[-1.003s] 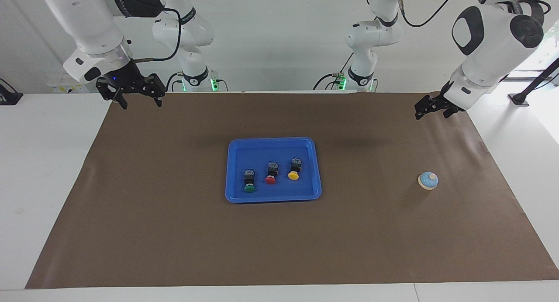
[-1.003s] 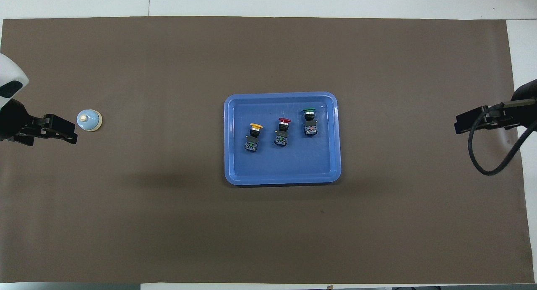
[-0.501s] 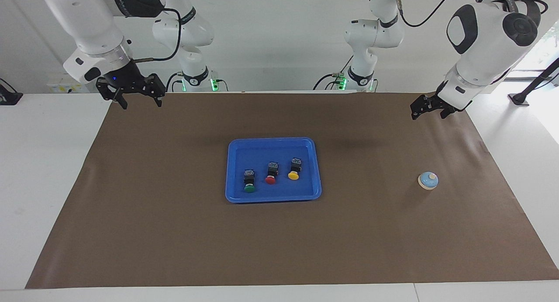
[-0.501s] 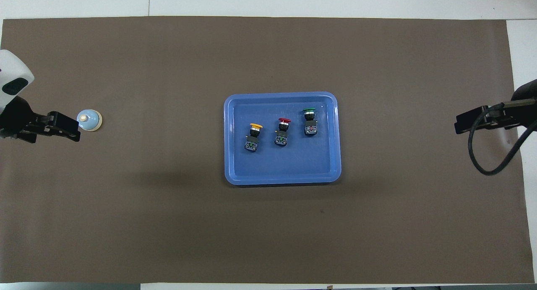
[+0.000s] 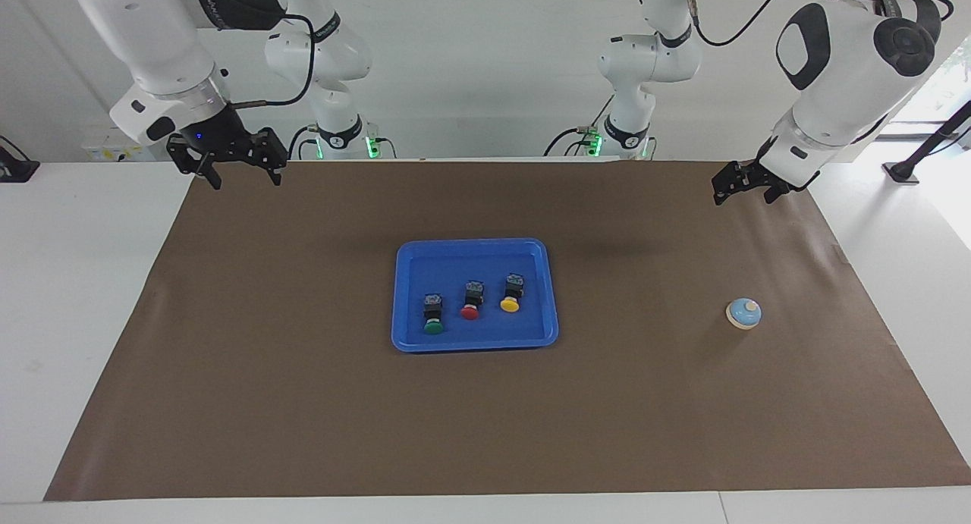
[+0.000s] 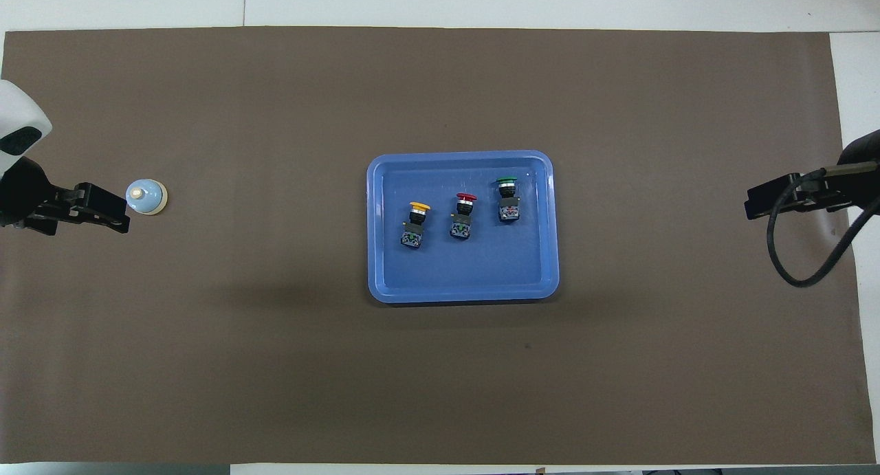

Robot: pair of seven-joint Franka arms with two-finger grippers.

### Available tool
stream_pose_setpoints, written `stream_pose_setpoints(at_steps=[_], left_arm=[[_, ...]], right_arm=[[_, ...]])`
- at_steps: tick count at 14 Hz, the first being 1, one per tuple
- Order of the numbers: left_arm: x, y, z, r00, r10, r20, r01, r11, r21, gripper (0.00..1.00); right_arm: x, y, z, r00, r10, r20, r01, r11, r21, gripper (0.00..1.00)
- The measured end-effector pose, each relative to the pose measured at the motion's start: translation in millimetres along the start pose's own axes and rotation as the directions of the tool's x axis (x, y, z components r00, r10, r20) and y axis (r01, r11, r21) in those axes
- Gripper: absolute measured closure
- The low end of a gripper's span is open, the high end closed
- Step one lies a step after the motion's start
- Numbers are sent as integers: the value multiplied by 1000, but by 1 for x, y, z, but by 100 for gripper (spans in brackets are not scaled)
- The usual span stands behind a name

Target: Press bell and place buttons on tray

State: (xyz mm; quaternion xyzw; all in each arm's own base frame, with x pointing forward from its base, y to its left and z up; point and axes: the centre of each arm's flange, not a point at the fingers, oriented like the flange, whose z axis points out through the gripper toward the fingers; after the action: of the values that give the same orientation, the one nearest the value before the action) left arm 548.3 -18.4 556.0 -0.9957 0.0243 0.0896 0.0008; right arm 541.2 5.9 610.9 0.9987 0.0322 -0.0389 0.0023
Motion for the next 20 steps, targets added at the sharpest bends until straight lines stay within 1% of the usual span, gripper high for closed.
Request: stream_pose_setpoints(at_steps=[9, 14, 20], left_arm=[[0, 6, -1, 1000, 13, 0, -13, 1000, 0, 0], [0, 7, -16, 999, 13, -32, -13, 1000, 0, 0], [0, 7, -18, 999, 14, -36, -14, 1000, 0, 0]], right_arm=[[0, 0, 0, 1000, 0, 0, 0, 1000, 0, 0], [0, 0, 0, 1000, 0, 0, 0, 1000, 0, 0], [0, 0, 0, 1000, 0, 0, 0, 1000, 0, 0]])
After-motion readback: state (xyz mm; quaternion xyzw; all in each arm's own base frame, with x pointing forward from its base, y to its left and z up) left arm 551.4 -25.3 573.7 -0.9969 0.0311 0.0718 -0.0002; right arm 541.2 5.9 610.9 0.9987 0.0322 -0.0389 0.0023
